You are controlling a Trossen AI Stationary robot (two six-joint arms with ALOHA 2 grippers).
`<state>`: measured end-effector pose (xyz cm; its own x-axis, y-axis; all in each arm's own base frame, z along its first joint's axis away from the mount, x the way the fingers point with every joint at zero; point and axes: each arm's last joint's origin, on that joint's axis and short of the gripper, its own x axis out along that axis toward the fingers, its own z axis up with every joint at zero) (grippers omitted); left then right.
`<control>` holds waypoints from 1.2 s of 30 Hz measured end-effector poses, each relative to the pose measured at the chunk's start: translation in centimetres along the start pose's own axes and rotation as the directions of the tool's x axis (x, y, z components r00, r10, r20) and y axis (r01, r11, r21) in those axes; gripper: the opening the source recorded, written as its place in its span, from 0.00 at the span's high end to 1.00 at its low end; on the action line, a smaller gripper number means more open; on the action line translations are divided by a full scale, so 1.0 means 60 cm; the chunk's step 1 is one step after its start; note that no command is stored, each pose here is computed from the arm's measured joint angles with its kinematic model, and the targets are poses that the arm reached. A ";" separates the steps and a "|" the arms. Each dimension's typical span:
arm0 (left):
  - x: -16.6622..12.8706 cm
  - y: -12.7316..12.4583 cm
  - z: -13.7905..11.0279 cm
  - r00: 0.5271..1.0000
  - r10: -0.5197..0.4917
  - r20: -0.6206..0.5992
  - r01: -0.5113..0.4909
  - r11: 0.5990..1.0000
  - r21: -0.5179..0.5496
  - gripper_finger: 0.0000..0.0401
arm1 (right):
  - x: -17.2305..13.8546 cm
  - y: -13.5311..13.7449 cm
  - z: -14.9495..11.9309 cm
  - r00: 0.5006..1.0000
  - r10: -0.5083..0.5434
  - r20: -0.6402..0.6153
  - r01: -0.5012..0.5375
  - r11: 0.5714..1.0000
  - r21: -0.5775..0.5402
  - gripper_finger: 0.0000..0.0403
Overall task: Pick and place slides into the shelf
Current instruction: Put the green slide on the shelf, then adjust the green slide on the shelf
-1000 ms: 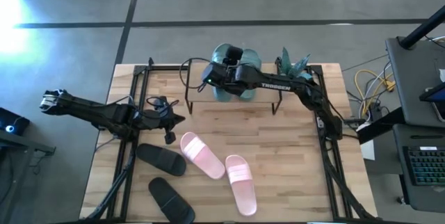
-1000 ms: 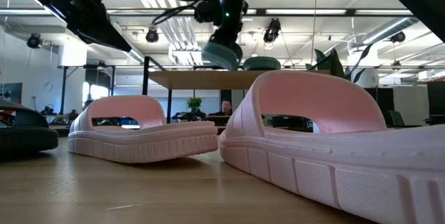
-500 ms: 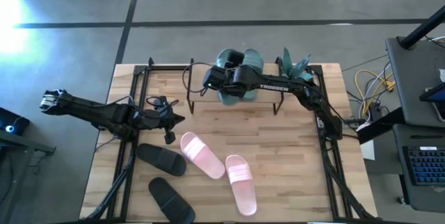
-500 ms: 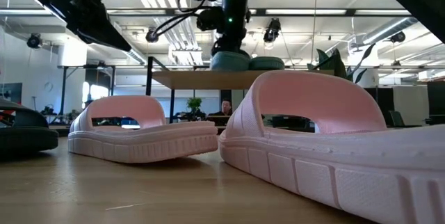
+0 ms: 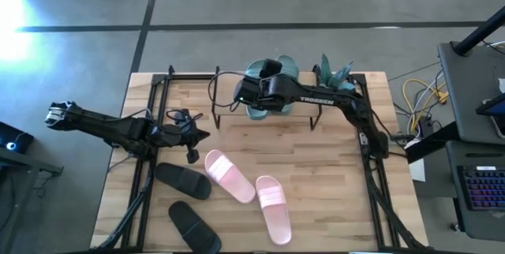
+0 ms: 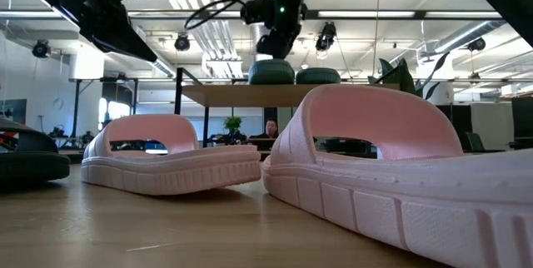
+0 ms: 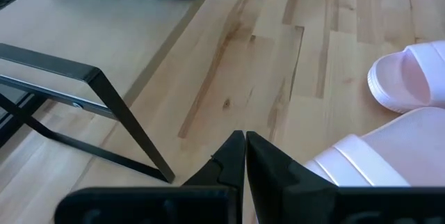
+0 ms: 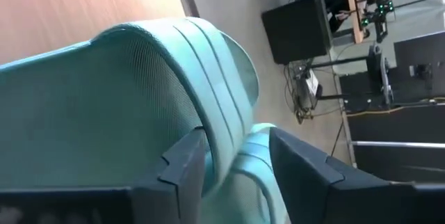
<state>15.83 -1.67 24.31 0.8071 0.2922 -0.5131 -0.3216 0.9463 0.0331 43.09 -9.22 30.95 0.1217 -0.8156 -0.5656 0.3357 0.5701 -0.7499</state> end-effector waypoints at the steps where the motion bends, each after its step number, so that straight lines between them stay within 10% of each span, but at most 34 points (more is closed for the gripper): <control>1: 0.000 0.000 0.000 1.000 0.000 0.000 0.000 1.000 0.000 1.00 | -0.010 -0.002 -0.002 1.000 0.006 0.008 -0.006 1.000 0.008 0.61; 7: 0.000 -0.001 0.000 1.000 -0.012 0.000 0.012 1.000 -0.007 1.00 | -0.075 -0.036 -0.029 0.964 0.263 0.028 -0.259 0.918 0.301 0.63; 12: -0.001 -0.001 0.004 1.000 -0.024 0.010 0.025 0.994 -0.105 1.00 | -0.072 -0.089 -0.075 0.943 0.304 -0.137 -0.153 0.760 0.632 0.74; 17: -0.001 -0.003 0.009 0.999 -0.035 0.038 0.039 0.991 -0.128 1.00 | -0.047 -0.100 -0.087 0.882 0.429 -0.196 -0.179 0.689 0.702 0.88; 36: -0.001 -0.002 0.008 0.999 -0.034 0.031 0.038 0.991 -0.125 1.00 | -0.037 -0.006 -0.100 0.790 0.506 -0.346 -0.215 0.757 0.617 0.98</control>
<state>16.06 -1.76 24.74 0.8328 0.2640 -0.4866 -0.3502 0.9320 -0.0938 37.11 -7.01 30.43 -0.0566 -0.3216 -0.9452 0.8044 0.5460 -0.2340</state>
